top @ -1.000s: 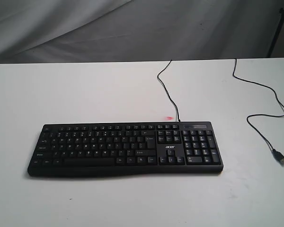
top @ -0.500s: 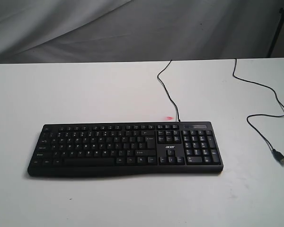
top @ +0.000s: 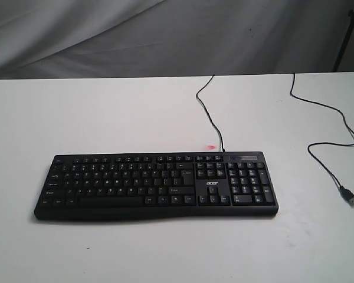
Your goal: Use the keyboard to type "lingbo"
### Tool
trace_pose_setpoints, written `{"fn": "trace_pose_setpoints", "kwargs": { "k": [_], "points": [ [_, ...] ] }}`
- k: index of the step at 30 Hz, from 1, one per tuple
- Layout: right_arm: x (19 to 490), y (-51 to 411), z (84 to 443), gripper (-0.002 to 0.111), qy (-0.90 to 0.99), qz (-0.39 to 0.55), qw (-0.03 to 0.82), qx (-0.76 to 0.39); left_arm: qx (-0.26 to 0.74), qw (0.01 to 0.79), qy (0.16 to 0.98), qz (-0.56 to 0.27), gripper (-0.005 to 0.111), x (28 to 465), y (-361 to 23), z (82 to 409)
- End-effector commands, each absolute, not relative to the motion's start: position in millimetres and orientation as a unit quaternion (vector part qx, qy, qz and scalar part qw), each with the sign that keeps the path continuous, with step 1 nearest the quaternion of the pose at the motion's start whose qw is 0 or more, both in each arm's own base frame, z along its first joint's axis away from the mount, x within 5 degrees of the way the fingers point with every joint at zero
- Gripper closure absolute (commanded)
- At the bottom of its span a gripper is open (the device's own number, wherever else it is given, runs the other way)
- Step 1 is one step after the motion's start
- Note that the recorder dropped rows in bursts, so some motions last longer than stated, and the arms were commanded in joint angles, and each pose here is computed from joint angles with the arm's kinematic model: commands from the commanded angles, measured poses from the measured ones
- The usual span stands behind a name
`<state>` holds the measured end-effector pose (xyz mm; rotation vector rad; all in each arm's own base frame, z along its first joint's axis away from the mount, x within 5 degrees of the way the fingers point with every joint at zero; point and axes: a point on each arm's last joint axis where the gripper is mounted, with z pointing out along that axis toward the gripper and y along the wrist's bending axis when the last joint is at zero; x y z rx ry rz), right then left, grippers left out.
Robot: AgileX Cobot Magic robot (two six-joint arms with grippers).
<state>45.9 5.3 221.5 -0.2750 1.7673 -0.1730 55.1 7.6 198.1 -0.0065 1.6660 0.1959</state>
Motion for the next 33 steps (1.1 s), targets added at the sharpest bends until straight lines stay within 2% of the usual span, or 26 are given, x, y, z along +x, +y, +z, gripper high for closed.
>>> {"fn": "trace_pose_setpoints", "kwargs": {
  "k": [1, 8, 13, 24, 33],
  "points": [
    [40, 7, 261, 0.108, 0.772, -0.071, 0.620, -0.125, -0.003, 0.667, 0.740, 0.084, 0.106, 56, 7, 197],
    [68, 6, 307, 0.108, 0.798, -0.062, 0.586, -0.127, -0.003, 0.667, 0.740, 0.084, 0.106, 56, 7, 197],
    [91, 5, 317, 0.108, 0.818, -0.050, 0.559, -0.127, -0.003, 0.667, 0.740, 0.084, 0.106, 56, 7, 197],
    [133, 30, 296, 0.108, 0.873, 0.070, 0.465, -0.128, -0.003, 0.667, 0.740, 0.084, 0.106, 56, 7, 197],
    [190, 98, 278, 0.108, 0.868, 0.104, 0.391, -0.286, -0.003, 0.667, 0.740, 0.084, 0.106, 56, 7, 197]
  ]
}}
